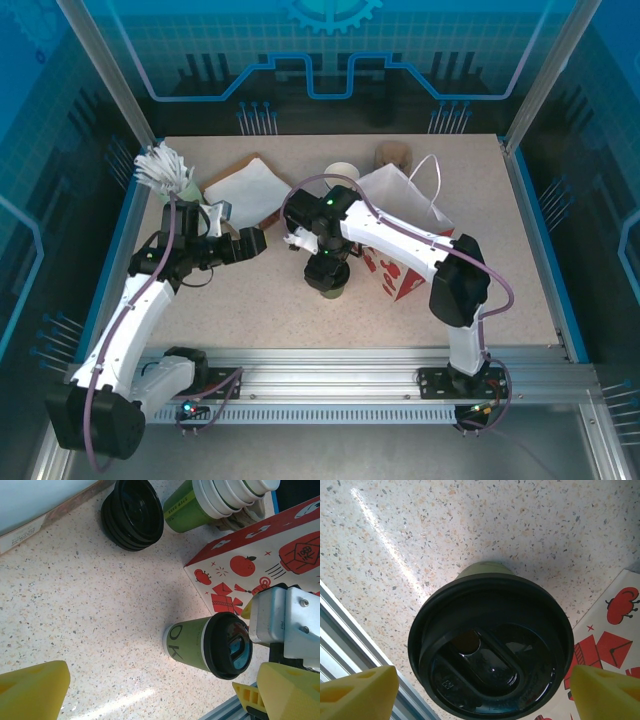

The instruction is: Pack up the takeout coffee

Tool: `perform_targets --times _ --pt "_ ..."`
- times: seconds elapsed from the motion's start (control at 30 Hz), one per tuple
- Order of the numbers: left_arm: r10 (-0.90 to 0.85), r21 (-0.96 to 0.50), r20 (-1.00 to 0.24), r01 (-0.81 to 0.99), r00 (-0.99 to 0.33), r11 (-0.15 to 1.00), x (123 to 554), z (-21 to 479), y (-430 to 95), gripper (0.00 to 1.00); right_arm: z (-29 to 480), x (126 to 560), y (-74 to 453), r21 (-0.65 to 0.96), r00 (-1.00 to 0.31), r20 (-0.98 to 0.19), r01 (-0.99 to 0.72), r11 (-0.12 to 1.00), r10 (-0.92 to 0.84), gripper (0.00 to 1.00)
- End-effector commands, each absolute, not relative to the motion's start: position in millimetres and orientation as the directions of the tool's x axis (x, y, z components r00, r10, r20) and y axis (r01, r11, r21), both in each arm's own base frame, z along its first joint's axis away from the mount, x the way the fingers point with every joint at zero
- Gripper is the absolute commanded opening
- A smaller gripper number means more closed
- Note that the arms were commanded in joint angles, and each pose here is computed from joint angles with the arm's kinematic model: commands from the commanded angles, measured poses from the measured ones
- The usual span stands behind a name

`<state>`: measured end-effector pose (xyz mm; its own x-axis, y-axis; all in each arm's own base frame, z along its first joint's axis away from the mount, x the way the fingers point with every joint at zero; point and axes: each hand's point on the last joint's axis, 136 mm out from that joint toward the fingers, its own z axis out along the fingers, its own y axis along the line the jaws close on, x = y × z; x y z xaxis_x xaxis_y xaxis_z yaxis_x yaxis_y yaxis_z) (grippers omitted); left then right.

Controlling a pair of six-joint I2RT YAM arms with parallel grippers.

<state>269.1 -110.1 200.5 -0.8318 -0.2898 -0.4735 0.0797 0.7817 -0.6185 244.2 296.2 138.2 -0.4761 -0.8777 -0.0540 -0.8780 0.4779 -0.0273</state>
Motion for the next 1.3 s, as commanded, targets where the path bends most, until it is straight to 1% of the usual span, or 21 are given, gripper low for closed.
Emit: perform_targets --times 0.0,0.43,1.1,1.27 --pt "-0.278 -0.631 -0.470 0.099 -0.838 0.769 267 201 -112 0.97 131 242 290 -0.021 -0.476 -0.010 -0.879 0.476 -0.879 0.88" --pt "-0.277 -0.644 -0.470 0.110 -0.838 0.757 265 202 -115 0.97 125 245 289 -0.035 -0.478 -0.004 -0.878 0.478 -0.878 0.80" --pt "-0.278 -0.656 -0.465 0.116 -0.841 0.746 264 202 -117 0.96 118 246 285 -0.039 -0.490 0.007 -0.871 0.489 -0.872 0.77" --pt "-0.278 -0.659 -0.467 0.121 -0.839 0.742 264 203 -118 0.96 117 247 284 -0.041 -0.493 0.006 -0.870 0.492 -0.870 0.73"
